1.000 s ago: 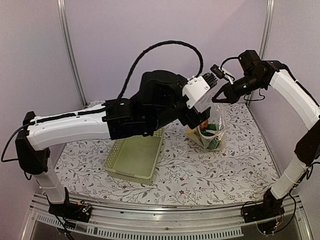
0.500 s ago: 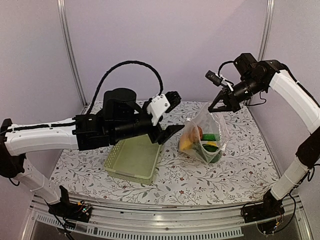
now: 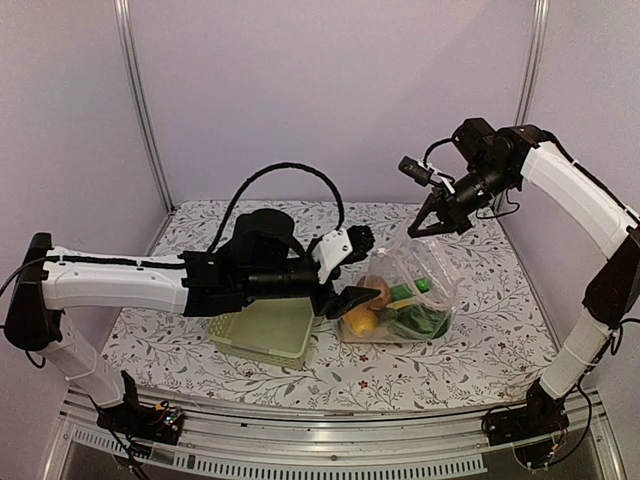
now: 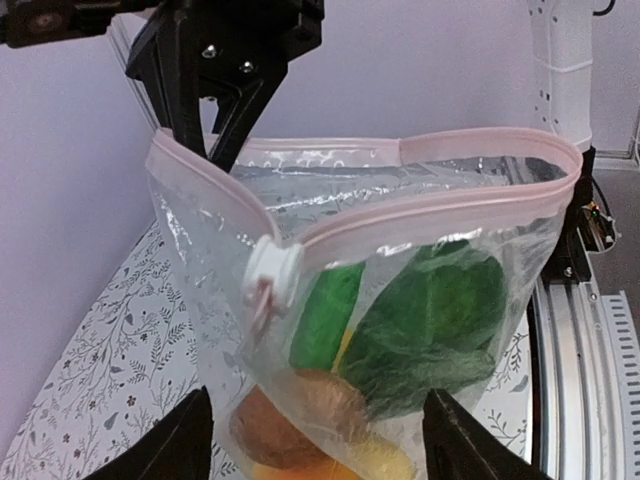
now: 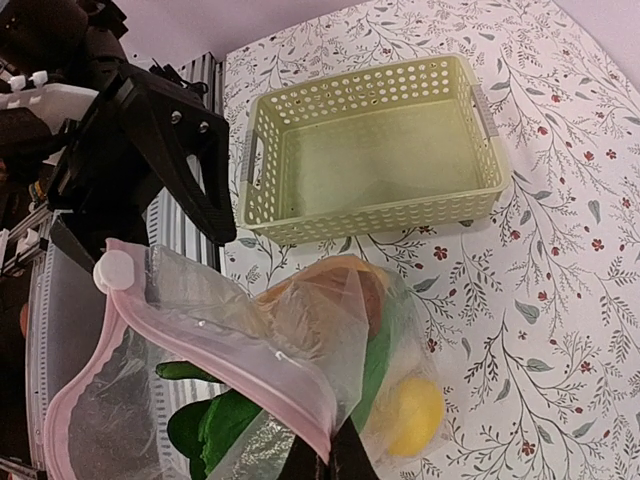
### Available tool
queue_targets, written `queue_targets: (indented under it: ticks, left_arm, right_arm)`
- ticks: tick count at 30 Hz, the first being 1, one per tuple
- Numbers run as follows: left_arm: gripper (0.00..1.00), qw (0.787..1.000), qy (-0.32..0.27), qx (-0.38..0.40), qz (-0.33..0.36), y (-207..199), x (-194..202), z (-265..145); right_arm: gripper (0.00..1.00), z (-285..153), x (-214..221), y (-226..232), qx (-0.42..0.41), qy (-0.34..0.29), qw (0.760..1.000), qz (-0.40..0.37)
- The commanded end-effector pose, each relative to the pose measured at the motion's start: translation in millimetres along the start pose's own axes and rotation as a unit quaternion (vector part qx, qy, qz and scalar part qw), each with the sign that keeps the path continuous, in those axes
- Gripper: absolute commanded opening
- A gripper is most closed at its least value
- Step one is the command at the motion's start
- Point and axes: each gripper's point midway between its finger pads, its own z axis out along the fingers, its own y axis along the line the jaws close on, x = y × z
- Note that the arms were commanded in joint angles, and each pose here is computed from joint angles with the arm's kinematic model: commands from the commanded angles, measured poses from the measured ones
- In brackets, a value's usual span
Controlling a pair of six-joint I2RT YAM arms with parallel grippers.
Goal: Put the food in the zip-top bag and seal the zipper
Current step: Pass from the right arm to the left
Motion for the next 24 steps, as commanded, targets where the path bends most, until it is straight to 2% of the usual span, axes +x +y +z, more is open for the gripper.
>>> queue_targets:
  ticks: [1,10,18,24]
  left_arm:
    - [0.69,0.998,-0.062,0.022,-0.008,2,-14,8]
    - [0.59,0.993,-0.113,0.007,-0.039,21,-21,14]
    - [0.45,0.99,-0.122,0.033,-0.064,22,-15,20]
    - [0.39,0.987,-0.132,0.041,-0.081,23,-13,17]
  right_arm:
    - [0.0,5,-4,-6,-0.011,-0.002,1.0,-0.007]
    - [0.0,6,-7,-8,-0.016,0.002,1.0,0.001]
    - [0.0,4,-9,-5,-0.017,0.002,1.0,0.001]
    - [0.0,4,-9,-3,-0.02,-0.001,1.0,0.001]
